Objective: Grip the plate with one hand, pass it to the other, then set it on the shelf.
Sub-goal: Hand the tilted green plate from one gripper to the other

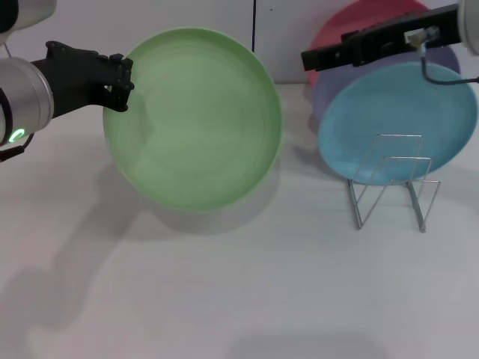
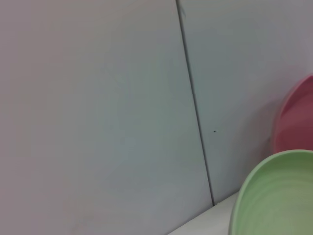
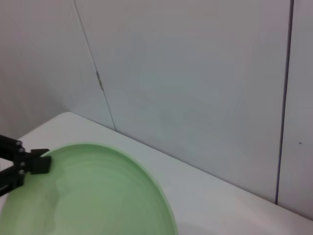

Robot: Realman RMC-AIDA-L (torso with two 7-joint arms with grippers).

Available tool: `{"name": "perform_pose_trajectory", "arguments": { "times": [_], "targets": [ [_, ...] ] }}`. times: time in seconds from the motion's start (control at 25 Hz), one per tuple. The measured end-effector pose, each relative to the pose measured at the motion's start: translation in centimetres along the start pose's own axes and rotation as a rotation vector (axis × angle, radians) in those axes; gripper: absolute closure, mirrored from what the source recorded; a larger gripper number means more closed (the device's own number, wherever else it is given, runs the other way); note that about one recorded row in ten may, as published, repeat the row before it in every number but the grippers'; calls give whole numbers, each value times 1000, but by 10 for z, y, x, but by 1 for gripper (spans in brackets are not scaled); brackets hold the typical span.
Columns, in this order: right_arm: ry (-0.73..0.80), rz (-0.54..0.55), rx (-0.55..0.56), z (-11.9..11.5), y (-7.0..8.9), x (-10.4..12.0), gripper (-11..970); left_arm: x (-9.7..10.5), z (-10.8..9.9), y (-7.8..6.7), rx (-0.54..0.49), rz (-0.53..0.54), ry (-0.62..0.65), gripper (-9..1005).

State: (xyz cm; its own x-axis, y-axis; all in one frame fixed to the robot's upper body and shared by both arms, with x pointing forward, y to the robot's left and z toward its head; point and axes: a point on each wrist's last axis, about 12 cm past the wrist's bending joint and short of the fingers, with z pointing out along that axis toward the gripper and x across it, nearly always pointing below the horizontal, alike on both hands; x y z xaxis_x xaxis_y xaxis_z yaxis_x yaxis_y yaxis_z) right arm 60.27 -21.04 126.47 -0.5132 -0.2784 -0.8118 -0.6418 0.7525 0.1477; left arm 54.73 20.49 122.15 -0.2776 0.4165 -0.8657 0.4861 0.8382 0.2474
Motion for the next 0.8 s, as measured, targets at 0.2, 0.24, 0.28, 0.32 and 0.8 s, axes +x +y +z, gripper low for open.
{"name": "perform_pose_trajectory", "arguments": {
  "times": [0.2, 0.24, 0.28, 0.32, 0.8],
  "targets": [
    [0, -23, 0, 13, 3, 0, 149, 0, 0, -3, 12, 2, 1, 960],
    [0, -27, 0, 14, 4, 0, 149, -1, -1, -5, 16, 5, -1, 960],
    [0, -29, -2, 15, 4, -1, 149, -2, -1, -6, 20, 8, -3, 960],
    [2, -29, -5, 17, 4, -1, 149, -2, -2, -7, 22, 10, -4, 960],
    [33, -87, -44, 40, 21, -8, 149, -5, -5, -10, 35, 11, -17, 960]
  ]
}}
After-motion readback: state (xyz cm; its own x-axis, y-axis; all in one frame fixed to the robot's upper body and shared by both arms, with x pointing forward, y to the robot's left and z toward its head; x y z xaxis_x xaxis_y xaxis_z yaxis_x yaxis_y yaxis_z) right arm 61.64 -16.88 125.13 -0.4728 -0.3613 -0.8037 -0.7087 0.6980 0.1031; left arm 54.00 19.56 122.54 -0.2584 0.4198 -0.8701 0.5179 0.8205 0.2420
